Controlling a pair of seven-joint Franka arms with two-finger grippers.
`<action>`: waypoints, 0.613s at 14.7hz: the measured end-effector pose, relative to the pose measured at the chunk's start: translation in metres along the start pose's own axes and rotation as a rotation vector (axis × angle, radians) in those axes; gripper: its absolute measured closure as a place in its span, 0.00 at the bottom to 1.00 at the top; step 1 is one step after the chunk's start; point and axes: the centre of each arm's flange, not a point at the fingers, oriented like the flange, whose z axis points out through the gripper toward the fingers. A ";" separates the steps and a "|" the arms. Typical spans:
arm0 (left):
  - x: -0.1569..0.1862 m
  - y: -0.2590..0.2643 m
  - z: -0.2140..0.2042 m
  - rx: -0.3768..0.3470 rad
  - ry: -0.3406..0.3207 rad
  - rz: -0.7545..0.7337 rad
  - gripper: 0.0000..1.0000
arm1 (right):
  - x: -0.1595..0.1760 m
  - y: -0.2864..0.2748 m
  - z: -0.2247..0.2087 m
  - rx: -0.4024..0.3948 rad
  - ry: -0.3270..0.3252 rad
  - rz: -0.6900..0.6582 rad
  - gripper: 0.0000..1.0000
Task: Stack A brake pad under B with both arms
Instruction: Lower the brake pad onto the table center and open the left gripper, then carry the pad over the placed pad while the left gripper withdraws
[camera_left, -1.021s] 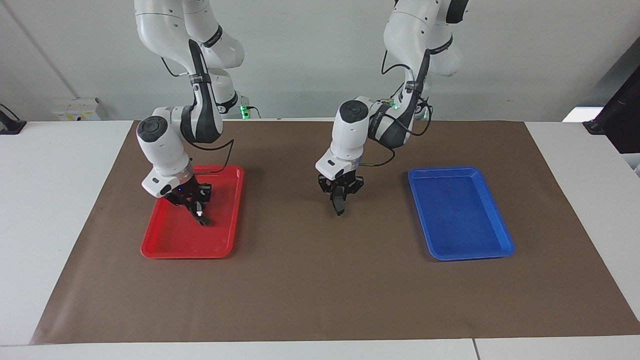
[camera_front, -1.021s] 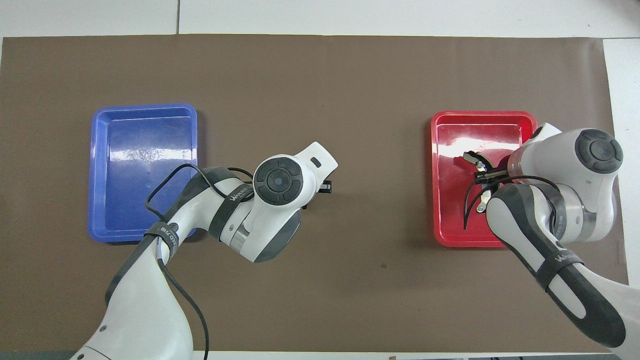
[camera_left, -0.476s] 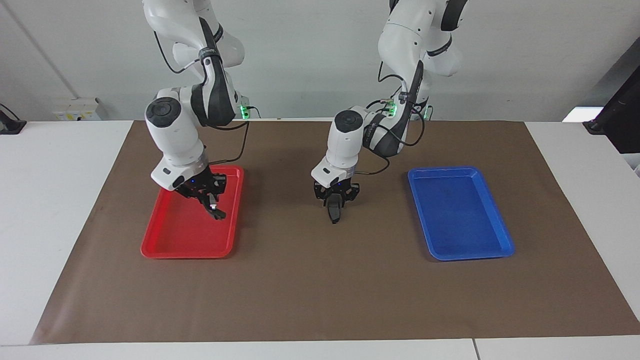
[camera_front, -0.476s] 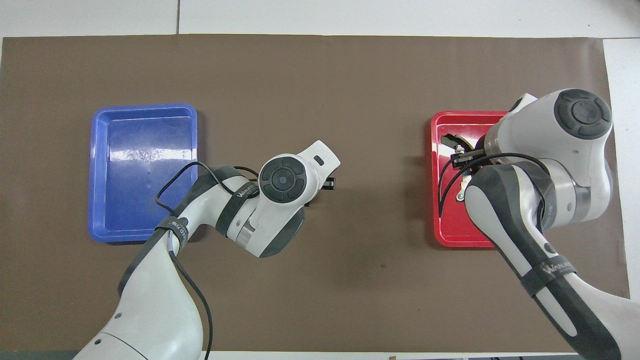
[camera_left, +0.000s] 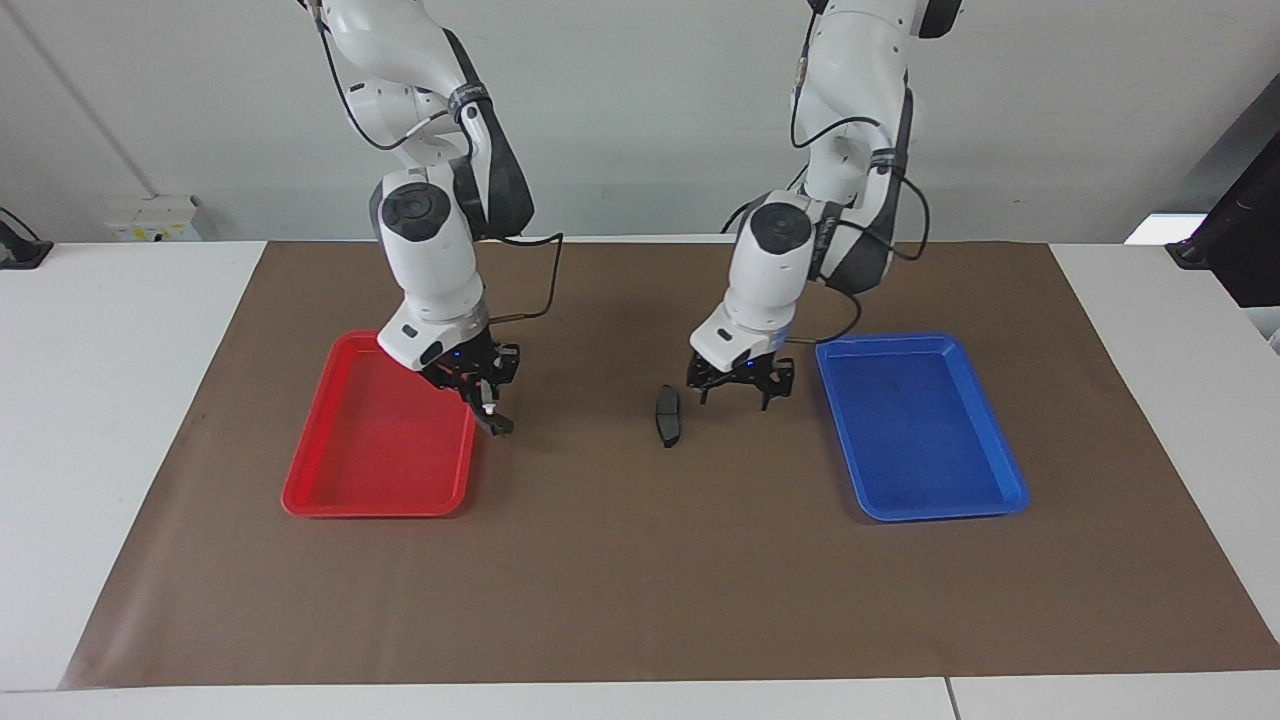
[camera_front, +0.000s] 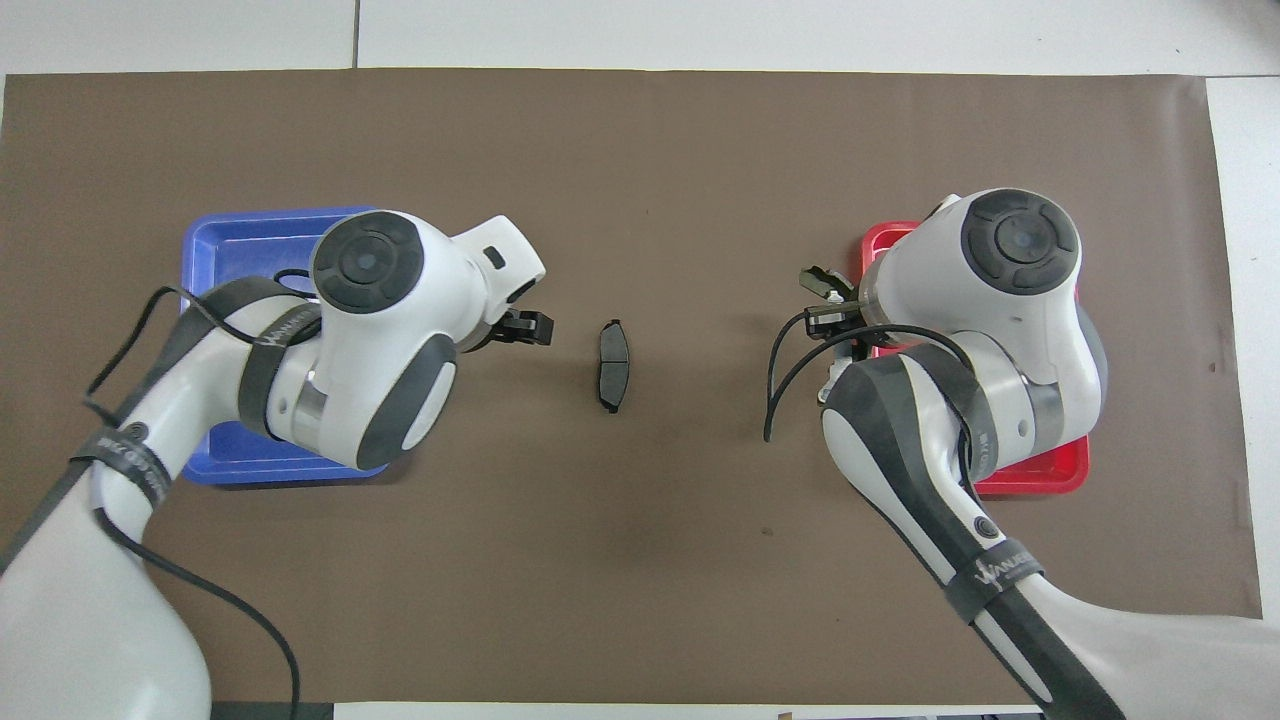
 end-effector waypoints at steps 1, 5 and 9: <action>0.001 -0.035 -0.016 0.001 -0.005 0.018 0.01 | 0.002 -0.021 0.001 0.001 -0.004 0.019 0.57; -0.003 -0.157 -0.060 0.007 0.040 0.046 0.01 | 0.008 -0.108 0.011 0.011 -0.001 0.051 0.57; -0.013 -0.208 -0.083 0.012 0.052 -0.002 0.01 | 0.005 -0.164 0.034 0.016 -0.005 0.097 0.57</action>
